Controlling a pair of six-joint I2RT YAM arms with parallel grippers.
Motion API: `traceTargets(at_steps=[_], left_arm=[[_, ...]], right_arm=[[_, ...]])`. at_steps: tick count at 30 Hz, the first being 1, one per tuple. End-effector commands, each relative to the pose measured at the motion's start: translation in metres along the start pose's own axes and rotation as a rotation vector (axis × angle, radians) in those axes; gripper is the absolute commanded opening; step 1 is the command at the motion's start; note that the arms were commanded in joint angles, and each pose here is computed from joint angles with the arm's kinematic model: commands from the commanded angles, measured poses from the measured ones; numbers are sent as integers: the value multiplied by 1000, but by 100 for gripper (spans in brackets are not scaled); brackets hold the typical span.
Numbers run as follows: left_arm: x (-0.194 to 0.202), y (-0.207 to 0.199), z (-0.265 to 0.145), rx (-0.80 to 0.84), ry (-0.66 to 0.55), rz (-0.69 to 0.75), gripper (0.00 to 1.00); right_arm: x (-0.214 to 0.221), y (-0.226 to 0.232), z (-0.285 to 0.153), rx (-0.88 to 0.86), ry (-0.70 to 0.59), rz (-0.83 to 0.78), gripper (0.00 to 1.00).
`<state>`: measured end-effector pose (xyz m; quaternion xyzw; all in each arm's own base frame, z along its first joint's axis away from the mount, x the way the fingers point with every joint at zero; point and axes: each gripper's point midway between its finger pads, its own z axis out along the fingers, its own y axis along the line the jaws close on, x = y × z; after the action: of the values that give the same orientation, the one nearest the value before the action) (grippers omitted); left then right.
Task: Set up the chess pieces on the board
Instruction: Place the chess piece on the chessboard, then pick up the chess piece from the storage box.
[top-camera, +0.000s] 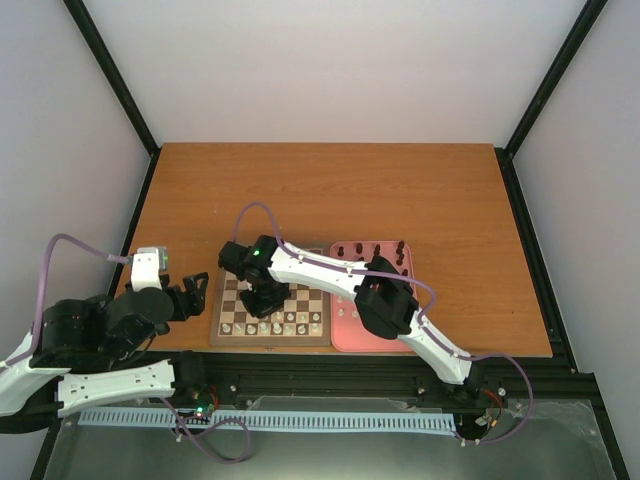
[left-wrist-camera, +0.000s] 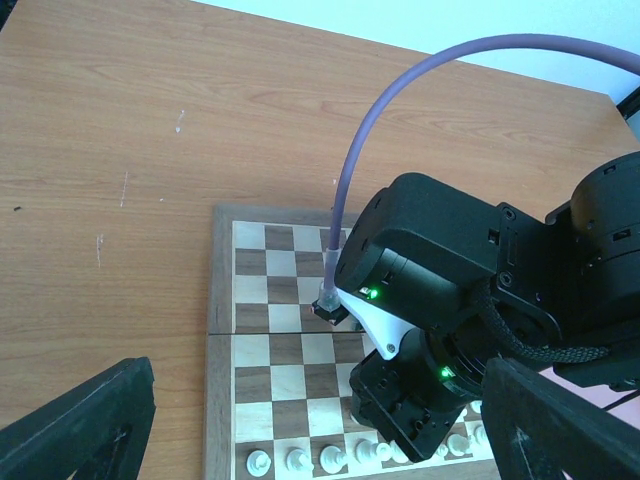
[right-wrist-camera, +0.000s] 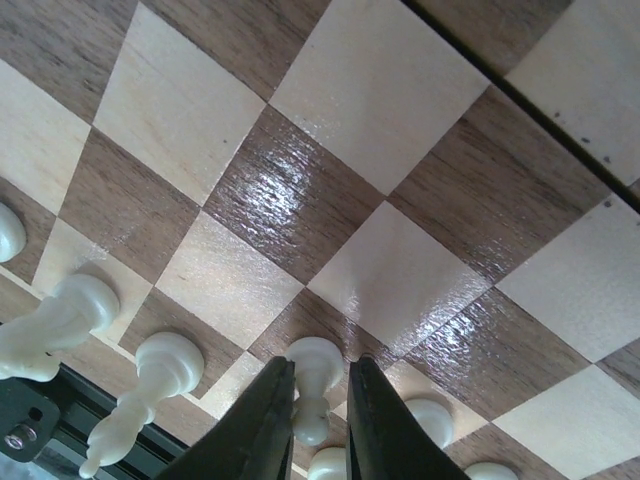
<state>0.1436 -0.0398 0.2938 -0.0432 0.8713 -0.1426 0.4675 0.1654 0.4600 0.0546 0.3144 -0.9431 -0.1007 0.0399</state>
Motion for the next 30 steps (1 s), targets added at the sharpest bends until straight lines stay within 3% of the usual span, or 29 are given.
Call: traceTargets(at_steps=[1, 10, 18, 22, 30], left_arm=[[-2, -1, 0, 5, -12, 0, 100], [-1, -5, 2, 8, -5, 9, 100], [0, -10, 4, 7, 4, 22, 100], [1, -13, 6, 5, 10, 33, 100], [3, -26, 12, 3, 31, 53, 100]], right_arm=[[0, 5, -2, 4, -8, -19, 17], [-12, 10, -28, -8, -98, -42, 31], [-33, 13, -99, -24, -269, -50, 36], [-28, -27, -125, 54, -301, 20, 38], [33, -141, -106, 146, -222, 235, 39]])
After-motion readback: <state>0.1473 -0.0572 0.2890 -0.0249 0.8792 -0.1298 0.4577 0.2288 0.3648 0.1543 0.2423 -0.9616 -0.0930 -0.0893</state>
